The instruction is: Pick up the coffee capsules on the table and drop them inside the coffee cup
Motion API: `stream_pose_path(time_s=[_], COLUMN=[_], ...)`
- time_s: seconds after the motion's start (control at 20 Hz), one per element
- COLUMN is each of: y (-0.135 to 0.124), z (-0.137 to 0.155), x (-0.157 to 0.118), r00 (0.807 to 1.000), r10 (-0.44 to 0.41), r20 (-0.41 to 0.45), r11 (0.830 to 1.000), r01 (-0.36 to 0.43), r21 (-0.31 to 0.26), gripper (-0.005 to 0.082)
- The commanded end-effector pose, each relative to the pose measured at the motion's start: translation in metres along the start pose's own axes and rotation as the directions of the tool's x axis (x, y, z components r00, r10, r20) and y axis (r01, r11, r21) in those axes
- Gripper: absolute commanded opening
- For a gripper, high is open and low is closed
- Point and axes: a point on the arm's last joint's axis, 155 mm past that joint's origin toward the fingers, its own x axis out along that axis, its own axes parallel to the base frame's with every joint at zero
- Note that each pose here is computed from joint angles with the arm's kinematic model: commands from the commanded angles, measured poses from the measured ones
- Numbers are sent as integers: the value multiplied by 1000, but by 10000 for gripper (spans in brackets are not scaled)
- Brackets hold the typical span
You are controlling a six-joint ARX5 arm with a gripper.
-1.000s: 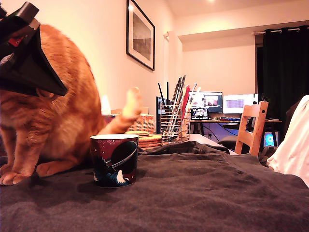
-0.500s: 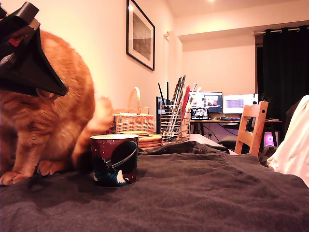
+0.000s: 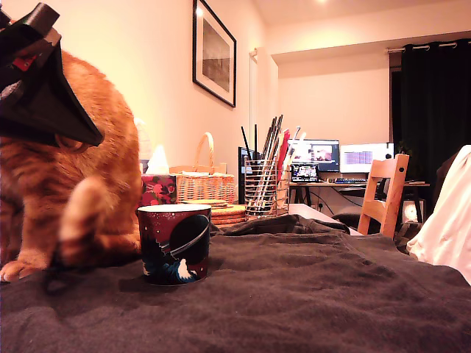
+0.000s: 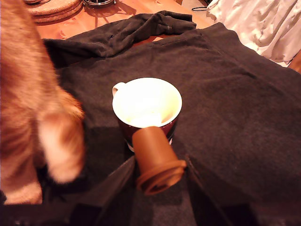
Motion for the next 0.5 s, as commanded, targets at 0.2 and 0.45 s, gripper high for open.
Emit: stream_pose_path(time_s=[0.2,0.45], y=[0,0], z=[-7,-7], x=[2,2], r00=[1000,1000], r10=[-4,-3], r20=[-13,-13], r11=[1000,1000], r01=[4,3], r21=[-5,-5], gripper=[266,266])
